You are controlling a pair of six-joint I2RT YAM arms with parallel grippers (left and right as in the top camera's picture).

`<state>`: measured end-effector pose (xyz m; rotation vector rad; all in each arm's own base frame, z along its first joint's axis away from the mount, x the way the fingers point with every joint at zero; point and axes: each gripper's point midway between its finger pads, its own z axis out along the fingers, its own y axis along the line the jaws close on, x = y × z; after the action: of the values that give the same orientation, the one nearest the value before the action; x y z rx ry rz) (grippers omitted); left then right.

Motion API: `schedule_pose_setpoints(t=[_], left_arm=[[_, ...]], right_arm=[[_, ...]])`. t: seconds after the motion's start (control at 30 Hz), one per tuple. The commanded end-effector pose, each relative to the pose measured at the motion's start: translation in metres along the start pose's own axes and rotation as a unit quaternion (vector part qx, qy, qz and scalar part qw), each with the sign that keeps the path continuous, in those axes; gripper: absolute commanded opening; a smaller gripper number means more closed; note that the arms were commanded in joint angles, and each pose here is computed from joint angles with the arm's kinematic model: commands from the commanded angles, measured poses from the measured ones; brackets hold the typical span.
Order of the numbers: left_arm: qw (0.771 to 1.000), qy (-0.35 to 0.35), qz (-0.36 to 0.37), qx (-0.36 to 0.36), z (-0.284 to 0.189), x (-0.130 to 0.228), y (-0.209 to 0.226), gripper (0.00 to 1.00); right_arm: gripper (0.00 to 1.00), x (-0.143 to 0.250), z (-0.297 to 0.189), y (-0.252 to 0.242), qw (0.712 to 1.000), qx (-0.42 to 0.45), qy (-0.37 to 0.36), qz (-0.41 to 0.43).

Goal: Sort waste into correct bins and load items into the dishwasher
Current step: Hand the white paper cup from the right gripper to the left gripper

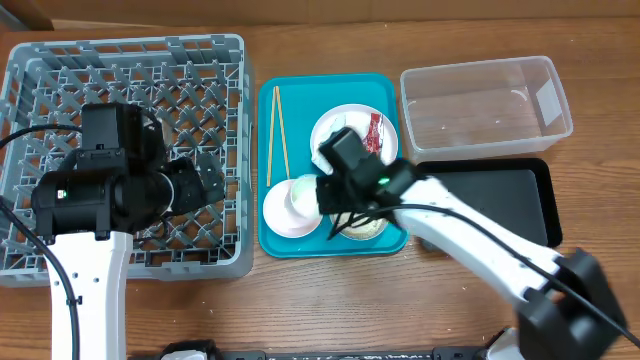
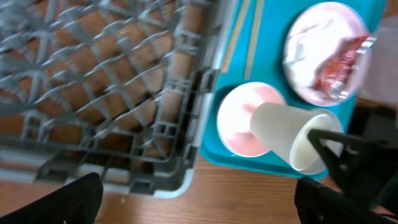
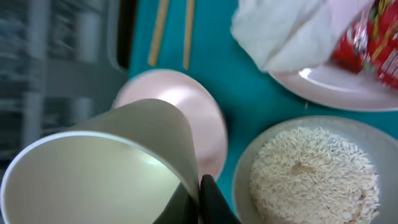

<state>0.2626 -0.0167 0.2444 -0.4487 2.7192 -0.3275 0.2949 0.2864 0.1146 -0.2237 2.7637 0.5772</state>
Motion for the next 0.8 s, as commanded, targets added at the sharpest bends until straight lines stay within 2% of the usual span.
schedule_pose_setpoints(t=[0.0,0.1,0.17,0.27,0.37,0.43,0.5,0.53,0.63,0.77], left_arm=[[0.989,-0.007,0.066,0.13,-0.013,-0.003,-0.046,1.0],[0.965,-0.017,0.086,0.246,-0.029,-0.008,-0.084,1.0],[0.94,-0.025,0.104,0.325,-0.044,-0.013,-0.108,1.0],[0.89,-0.017,0.132,0.437,-0.067,-0.014,-0.139,1.0],[0.828,0.019,0.145,0.541,-0.089,-0.009,-0.159,1.0],[0.798,0.044,0.142,0.584,-0.097,-0.007,-0.164,1.0],[0.763,0.063,0.148,0.626,-0.105,-0.004,-0.169,1.0],[0.754,0.069,0.148,0.636,-0.106,-0.003,-0.17,1.0],[0.751,0.095,0.14,0.638,-0.099,0.001,-0.176,1.0],[0.736,0.126,0.161,0.645,-0.1,0.021,-0.192,1.0]], right_arm=[[0.04,-0.038,-0.09,0.034,0.988,-0.135,-0.067,-0.024],[0.04,-0.045,-0.139,0.03,0.974,-0.203,-0.09,-0.044],[0.04,-0.046,-0.169,0.031,0.957,-0.256,-0.108,-0.081],[0.04,-0.046,-0.205,0.035,0.929,-0.325,-0.129,-0.123],[0.04,-0.044,-0.213,0.035,0.92,-0.35,-0.125,-0.124],[0.04,-0.041,-0.215,0.041,0.912,-0.367,-0.12,-0.137],[0.04,-0.037,-0.223,0.054,0.891,-0.402,-0.121,-0.174],[0.04,-0.038,-0.226,0.058,0.883,-0.412,-0.126,-0.184],[0.04,-0.042,-0.242,0.07,0.858,-0.446,-0.143,-0.211],[0.04,-0.049,-0.25,0.087,0.843,-0.461,-0.161,-0.226]])
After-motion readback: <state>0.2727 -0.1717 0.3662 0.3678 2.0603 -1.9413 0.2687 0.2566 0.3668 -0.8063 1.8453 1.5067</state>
